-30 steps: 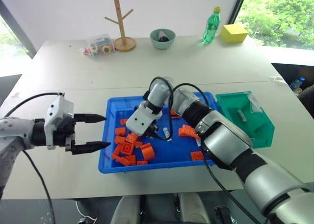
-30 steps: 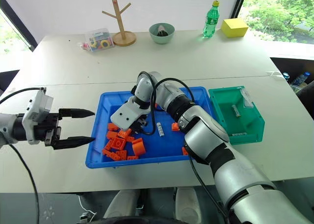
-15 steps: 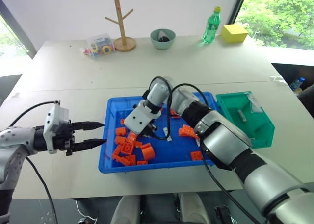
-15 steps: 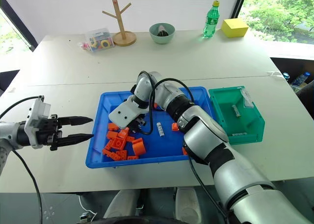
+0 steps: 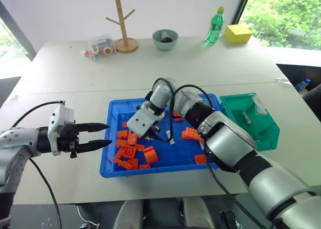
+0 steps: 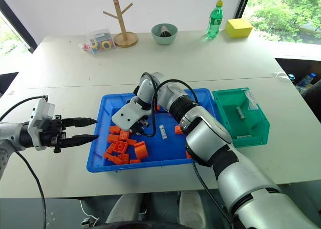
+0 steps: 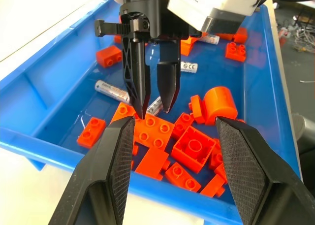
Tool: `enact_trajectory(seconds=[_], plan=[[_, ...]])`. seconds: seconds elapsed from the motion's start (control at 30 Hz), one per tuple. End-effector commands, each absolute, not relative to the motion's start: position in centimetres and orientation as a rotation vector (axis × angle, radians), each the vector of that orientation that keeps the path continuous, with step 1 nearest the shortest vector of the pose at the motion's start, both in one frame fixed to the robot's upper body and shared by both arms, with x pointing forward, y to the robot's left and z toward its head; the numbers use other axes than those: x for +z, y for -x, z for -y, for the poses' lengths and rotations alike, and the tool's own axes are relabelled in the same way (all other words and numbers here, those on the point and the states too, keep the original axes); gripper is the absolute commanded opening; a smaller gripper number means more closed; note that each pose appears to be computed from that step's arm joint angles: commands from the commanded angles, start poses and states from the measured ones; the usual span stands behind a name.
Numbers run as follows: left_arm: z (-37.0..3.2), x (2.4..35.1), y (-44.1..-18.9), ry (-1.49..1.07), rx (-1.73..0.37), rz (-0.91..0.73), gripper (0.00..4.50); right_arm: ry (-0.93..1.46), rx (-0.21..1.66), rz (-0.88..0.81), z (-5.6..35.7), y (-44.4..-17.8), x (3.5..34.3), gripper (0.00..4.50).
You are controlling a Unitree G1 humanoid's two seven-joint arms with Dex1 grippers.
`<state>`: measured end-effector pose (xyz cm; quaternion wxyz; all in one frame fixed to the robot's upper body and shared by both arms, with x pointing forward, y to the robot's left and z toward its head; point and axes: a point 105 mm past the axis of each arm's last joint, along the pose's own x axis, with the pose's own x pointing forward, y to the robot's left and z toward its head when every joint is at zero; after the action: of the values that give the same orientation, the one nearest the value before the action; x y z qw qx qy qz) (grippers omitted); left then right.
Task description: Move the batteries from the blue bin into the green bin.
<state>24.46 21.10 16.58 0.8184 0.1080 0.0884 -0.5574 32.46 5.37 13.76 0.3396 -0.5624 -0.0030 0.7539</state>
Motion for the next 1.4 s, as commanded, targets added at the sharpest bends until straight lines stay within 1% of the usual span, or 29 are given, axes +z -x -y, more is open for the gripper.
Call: enact_trajectory(seconds=[0.03, 0.23, 0.43, 0.67, 0.8, 0.87, 0.97, 1.03, 1.1, 1.2, 1.33, 1.4], plan=[[-20.9, 17.7, -24.3, -0.266, -1.205, -0.160, 2.70, 1.440, 1.941, 0.074, -6.3, -32.3, 14.4, 1.74], [-20.7, 18.0, -24.6, -0.269, -1.207, -0.148, 2.70, 1.441, 1.925, 0.108, -7.0, -32.3, 14.8, 1.74], [-20.6, 18.3, -24.7, -0.271, -1.210, -0.141, 2.70, 1.495, 1.927, 0.129, -6.8, -32.2, 13.5, 1.74], [-20.4, 18.6, -24.7, -0.268, -1.211, -0.135, 2.70, 1.458, 1.955, 0.144, -7.3, -31.5, 13.0, 1.74], [-20.2, 18.7, -24.8, -0.266, -1.212, -0.129, 2.70, 1.458, 1.903, 0.138, -7.1, -32.3, 14.0, 1.74], [-20.2, 18.7, -24.8, -0.266, -1.214, -0.131, 2.70, 1.413, 1.865, 0.126, -6.8, -32.9, 15.4, 1.74], [-20.2, 18.7, -24.9, -0.269, -1.218, -0.133, 2.70, 1.236, 1.810, 0.052, -6.5, -33.1, 17.7, 1.74], [-20.3, 18.7, -25.1, -0.269, -1.218, -0.131, 2.70, 1.103, 1.762, -0.039, -5.7, -32.6, 18.3, 1.74], [-20.3, 18.7, -25.3, -0.268, -1.218, -0.130, 2.70, 1.028, 1.696, -0.110, -4.8, -31.9, 18.3, 1.74], [-20.3, 18.6, -25.3, -0.265, -1.233, -0.141, 2.70, 0.855, 1.559, -0.284, -2.9, -30.7, 18.1, 1.74], [-20.3, 18.6, -25.6, -0.262, -1.256, -0.151, 2.70, 0.684, 1.441, -0.430, -2.2, -30.1, 17.3, 1.74], [-20.2, 18.7, -25.7, -0.262, -1.265, -0.152, 2.70, 0.637, 1.408, -0.474, -2.2, -30.0, 16.8, 1.74]])
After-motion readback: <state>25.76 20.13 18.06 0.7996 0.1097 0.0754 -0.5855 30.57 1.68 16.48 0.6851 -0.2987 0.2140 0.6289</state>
